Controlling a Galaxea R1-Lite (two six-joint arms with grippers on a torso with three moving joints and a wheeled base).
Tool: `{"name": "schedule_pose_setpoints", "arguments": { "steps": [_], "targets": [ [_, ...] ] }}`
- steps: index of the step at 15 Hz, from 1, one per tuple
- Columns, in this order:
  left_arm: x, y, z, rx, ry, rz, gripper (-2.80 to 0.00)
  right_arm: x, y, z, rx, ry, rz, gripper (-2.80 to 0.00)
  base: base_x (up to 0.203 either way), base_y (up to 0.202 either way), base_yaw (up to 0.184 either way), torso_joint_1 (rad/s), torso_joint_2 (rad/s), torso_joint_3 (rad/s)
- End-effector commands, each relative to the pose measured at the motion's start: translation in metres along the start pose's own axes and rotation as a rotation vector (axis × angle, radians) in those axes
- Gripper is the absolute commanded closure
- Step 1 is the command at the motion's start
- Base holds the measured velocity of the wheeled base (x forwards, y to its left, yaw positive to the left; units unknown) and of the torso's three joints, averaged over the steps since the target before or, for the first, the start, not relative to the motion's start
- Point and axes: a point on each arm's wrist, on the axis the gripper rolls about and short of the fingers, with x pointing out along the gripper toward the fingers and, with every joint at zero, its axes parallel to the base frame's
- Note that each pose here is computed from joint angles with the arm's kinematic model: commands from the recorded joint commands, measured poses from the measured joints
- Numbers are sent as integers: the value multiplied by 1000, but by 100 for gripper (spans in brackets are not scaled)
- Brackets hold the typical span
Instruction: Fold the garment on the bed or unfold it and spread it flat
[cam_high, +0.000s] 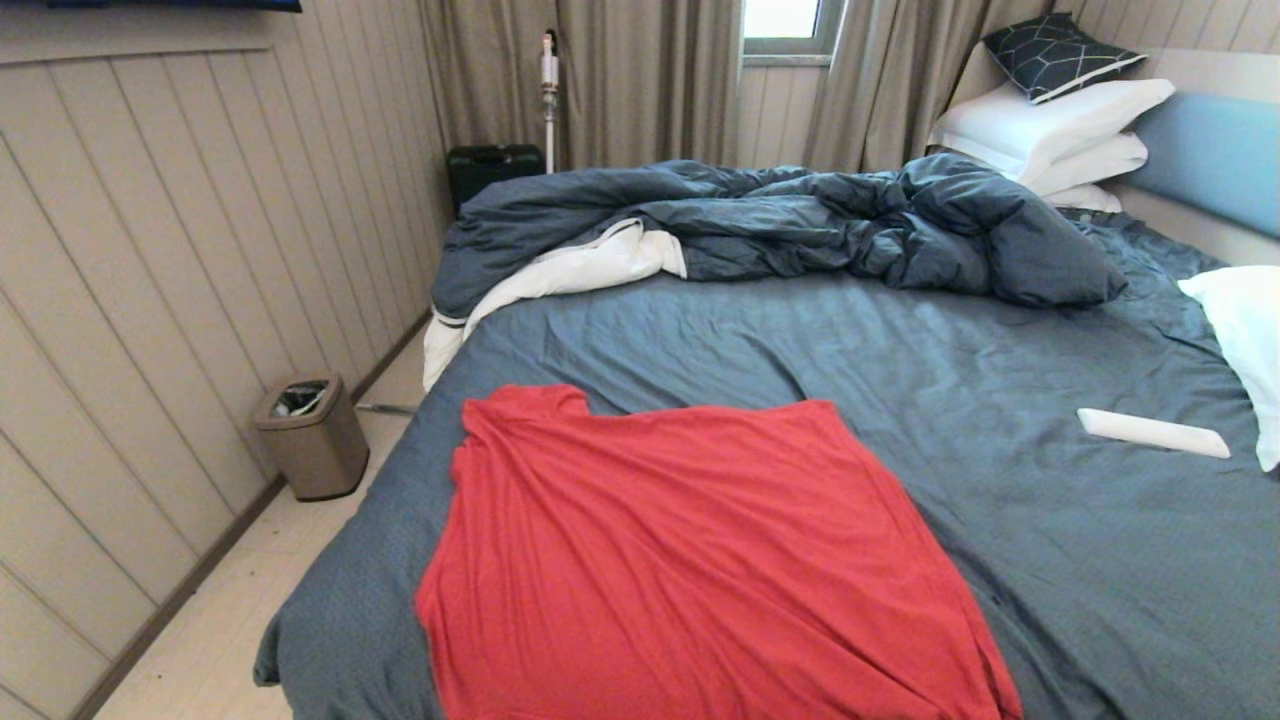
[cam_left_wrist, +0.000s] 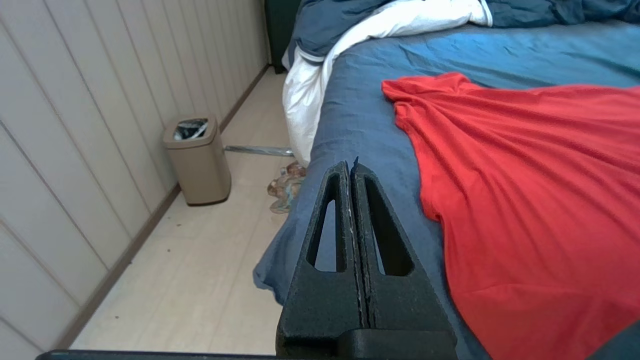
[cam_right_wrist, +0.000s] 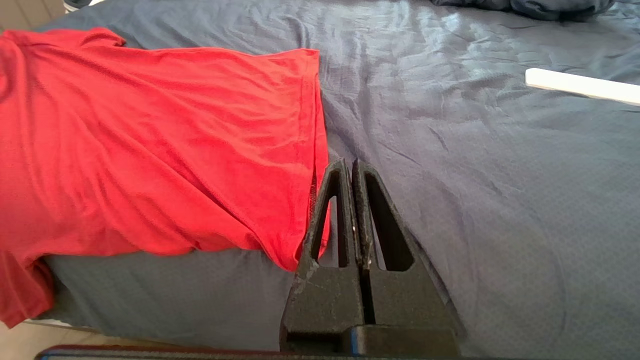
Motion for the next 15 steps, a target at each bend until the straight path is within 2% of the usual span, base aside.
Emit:
{"name": "schedule_pose_setpoints", "arguments": {
  "steps": [1,15],
  "targets": [
    [0,0,0,-17,-2,2,0,0,0,0,0,1,1,0,0,0,0,0,0,0],
    [0,0,1,-31,-5,2,0,0,0,0,5,2,-4,0,0,0,0,0,0,0]
  ]
}}
